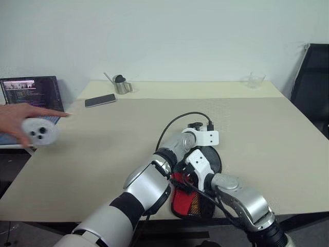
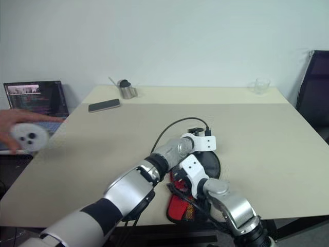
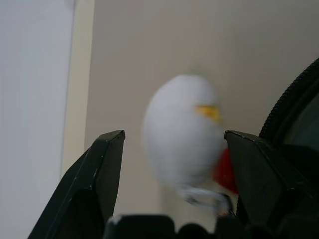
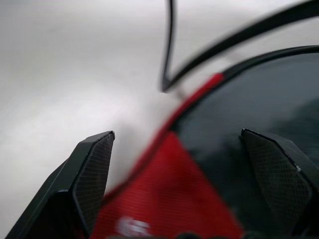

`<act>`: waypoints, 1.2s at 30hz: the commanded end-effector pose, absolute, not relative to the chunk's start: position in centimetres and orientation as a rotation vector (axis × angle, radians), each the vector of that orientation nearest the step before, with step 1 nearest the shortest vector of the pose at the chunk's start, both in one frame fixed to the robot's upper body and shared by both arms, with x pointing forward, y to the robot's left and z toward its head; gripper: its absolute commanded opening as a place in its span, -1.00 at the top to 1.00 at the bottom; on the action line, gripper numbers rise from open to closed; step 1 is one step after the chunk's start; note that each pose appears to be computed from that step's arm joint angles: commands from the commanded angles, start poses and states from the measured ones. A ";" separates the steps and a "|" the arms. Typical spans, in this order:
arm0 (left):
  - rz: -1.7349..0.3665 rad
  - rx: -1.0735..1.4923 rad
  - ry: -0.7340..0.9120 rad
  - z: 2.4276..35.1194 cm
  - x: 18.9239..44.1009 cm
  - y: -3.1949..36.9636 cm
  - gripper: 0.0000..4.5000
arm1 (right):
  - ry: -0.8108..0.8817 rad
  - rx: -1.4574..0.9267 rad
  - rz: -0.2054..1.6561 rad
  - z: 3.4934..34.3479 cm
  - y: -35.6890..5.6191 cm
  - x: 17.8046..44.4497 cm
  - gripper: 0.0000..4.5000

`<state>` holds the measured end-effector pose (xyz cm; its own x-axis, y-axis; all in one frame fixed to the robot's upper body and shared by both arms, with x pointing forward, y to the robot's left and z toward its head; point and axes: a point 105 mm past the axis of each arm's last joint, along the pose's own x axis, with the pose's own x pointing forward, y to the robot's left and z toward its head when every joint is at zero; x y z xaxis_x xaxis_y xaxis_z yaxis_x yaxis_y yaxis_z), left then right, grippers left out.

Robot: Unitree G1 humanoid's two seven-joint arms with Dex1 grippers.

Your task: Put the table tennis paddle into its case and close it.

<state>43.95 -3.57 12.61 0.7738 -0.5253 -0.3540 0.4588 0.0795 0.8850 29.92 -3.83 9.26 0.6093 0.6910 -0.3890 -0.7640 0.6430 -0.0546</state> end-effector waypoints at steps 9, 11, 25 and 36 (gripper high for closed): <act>-0.991 0.994 -0.163 18.4 43.3 -2.7 -0.59 | 0.226 -0.293 0.977 14.9 -9.3 28.1 -1.00; -1.030 0.984 -0.187 19.7 43.2 -1.5 -0.59 | 0.223 -0.293 1.002 15.5 -10.2 27.4 -1.00; -1.440 0.781 0.127 21.4 34.1 16.3 -0.59 | 0.254 -0.341 0.417 14.5 -19.4 35.6 -1.00; -1.338 0.677 0.206 20.1 30.6 17.7 -0.59 | 0.257 -0.363 0.396 12.6 -16.5 37.0 -1.00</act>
